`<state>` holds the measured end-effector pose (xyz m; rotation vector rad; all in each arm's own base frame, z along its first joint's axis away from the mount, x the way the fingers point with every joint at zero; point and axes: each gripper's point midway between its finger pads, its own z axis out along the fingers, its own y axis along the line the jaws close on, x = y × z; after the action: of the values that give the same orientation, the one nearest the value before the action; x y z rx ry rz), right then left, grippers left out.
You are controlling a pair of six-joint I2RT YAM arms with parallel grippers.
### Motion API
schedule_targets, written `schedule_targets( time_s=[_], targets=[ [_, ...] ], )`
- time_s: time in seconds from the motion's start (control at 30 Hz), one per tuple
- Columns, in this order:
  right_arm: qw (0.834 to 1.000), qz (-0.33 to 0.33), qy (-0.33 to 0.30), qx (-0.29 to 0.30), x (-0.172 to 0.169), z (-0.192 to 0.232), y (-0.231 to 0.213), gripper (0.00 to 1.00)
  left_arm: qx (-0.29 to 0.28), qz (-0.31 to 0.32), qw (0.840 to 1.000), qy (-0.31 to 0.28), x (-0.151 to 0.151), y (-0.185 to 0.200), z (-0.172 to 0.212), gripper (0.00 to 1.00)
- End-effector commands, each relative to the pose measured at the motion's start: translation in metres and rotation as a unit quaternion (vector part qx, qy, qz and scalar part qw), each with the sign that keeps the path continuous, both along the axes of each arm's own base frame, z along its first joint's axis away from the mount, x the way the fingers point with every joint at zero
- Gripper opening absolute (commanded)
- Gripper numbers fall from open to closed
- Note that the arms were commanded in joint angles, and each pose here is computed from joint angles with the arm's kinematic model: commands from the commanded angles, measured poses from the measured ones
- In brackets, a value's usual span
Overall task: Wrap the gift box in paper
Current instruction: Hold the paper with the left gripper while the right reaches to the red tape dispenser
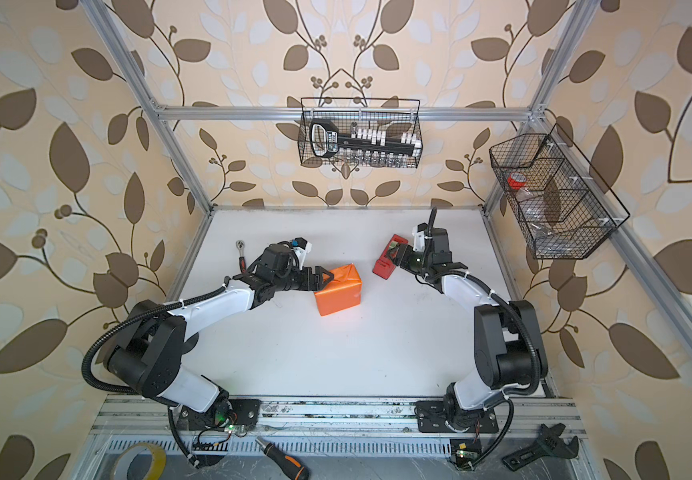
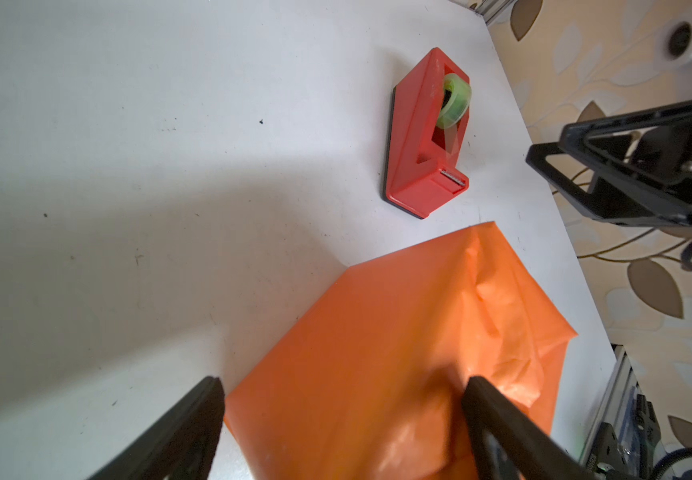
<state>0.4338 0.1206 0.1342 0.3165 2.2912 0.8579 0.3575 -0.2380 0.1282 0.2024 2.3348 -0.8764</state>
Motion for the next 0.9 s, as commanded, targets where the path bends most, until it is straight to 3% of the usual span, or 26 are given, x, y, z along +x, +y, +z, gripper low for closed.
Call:
schedule_targets(
  time_s=[0.0, 0.27, 0.87],
  targets=[
    [1.0, 0.0, 0.023, 0.018, 0.01, -0.011, 0.005, 0.47, 0.042, -0.005, 0.998, 0.055, -0.021, 0.015, -0.036, 0.9],
    [0.997, -0.005, 0.047, 0.053, 0.028, -0.036, 0.013, 0.4, 0.038, -0.009, 0.998, 0.058, -0.021, 0.012, -0.037, 0.89],
    [0.989, -0.047, 0.086, 0.115, 0.024, -0.076, 0.016, 0.23, 0.037, -0.005, 0.998, 0.058, -0.021, 0.013, -0.037, 0.88]
  ],
)
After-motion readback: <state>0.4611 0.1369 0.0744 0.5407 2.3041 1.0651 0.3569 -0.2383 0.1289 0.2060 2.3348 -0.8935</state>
